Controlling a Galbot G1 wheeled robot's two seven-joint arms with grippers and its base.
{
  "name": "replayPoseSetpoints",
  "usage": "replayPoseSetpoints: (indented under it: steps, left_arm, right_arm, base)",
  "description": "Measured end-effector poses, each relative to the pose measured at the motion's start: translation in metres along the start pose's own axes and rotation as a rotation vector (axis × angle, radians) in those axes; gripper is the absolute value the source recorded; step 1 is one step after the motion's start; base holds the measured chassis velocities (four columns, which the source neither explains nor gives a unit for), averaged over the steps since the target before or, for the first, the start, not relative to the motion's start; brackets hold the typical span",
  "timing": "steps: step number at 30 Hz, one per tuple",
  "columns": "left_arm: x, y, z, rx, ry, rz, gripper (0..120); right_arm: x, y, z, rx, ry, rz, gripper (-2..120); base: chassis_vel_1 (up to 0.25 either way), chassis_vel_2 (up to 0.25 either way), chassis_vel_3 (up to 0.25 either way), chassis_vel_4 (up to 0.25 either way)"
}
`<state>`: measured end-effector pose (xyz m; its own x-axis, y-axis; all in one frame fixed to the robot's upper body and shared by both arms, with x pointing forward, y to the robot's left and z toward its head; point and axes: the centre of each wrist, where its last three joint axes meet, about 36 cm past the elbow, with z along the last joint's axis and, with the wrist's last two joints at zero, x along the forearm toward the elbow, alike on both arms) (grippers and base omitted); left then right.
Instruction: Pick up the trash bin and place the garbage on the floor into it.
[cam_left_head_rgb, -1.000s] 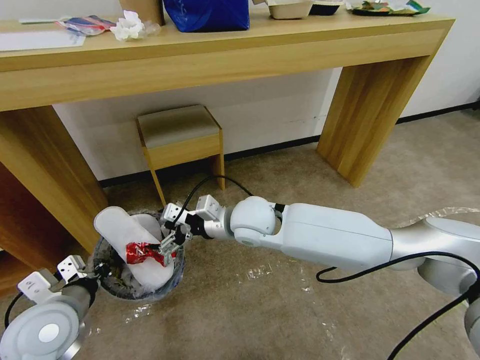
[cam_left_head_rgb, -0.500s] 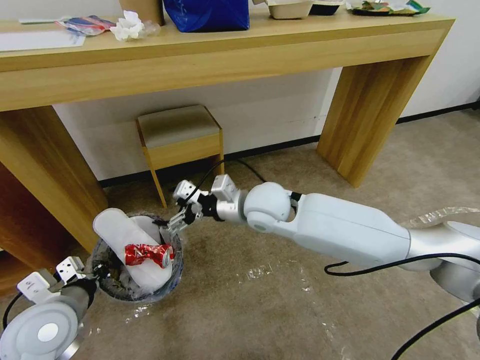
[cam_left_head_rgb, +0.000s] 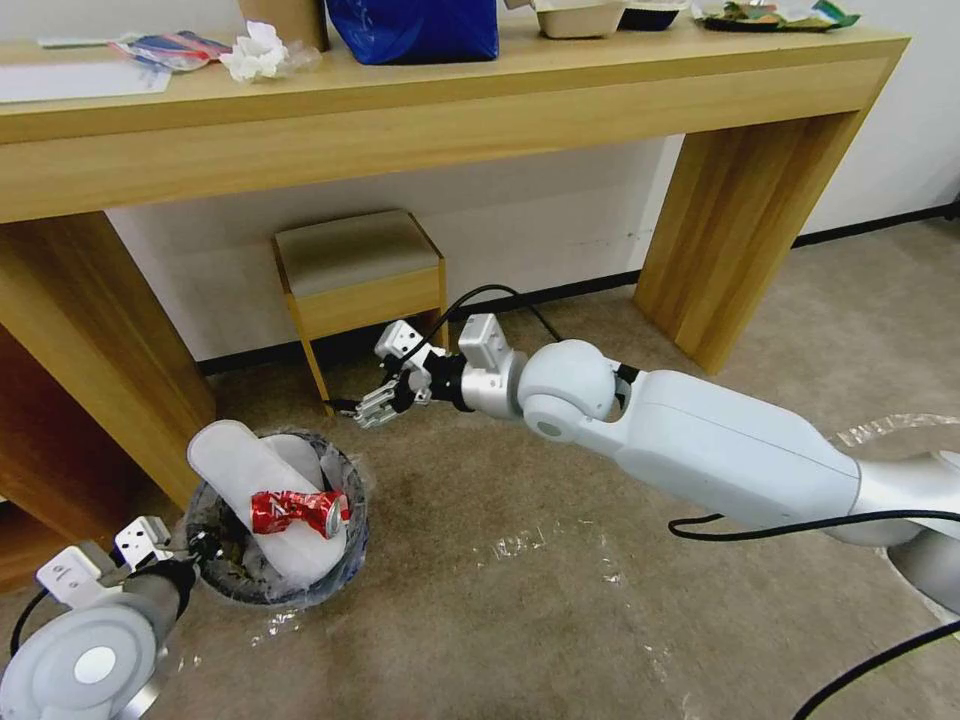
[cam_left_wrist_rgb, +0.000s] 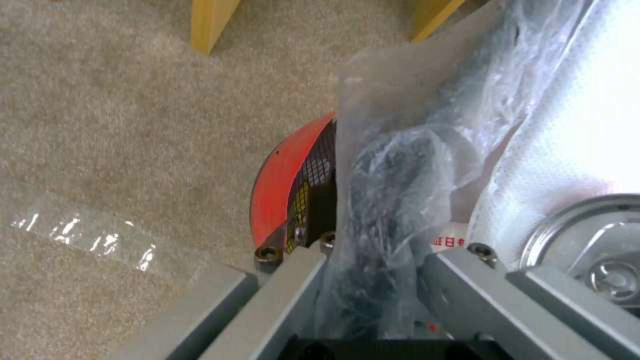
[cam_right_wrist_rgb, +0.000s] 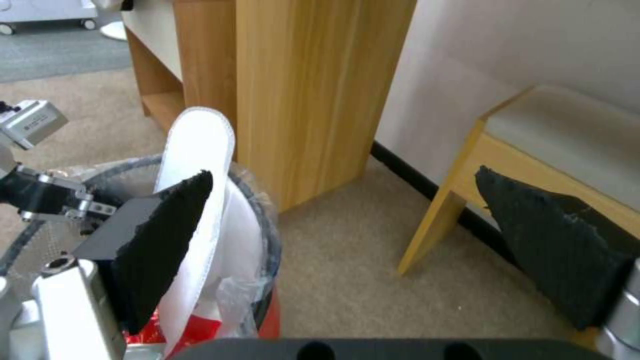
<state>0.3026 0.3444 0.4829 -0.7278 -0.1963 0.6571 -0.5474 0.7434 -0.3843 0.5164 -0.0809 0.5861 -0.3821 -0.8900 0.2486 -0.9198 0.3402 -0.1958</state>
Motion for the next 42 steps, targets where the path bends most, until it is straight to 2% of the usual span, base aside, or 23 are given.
replayPoseSetpoints:
  steps: [20,26,42]
  left_arm:
    - [-0.018,0.004,0.008,0.054,0.029,0.005,0]
    - [-0.028,0.011,0.011,0.073,0.046,-0.019,0]
    - [-0.052,0.021,0.017,0.13,0.079,-0.032,0]
  right_arm:
    - [0.022,-0.008,0.011,-0.025,-0.006,0.046,100]
    - [0.026,-0.01,0.013,-0.031,-0.016,0.057,100]
    - [0.03,-0.013,0.017,-0.034,-0.014,0.064,100]
  base:
    - [0.0,0.0,0.0,0.0]
    - [0.0,0.0,0.0,0.0]
    - [0.0,0.0,0.0,0.0]
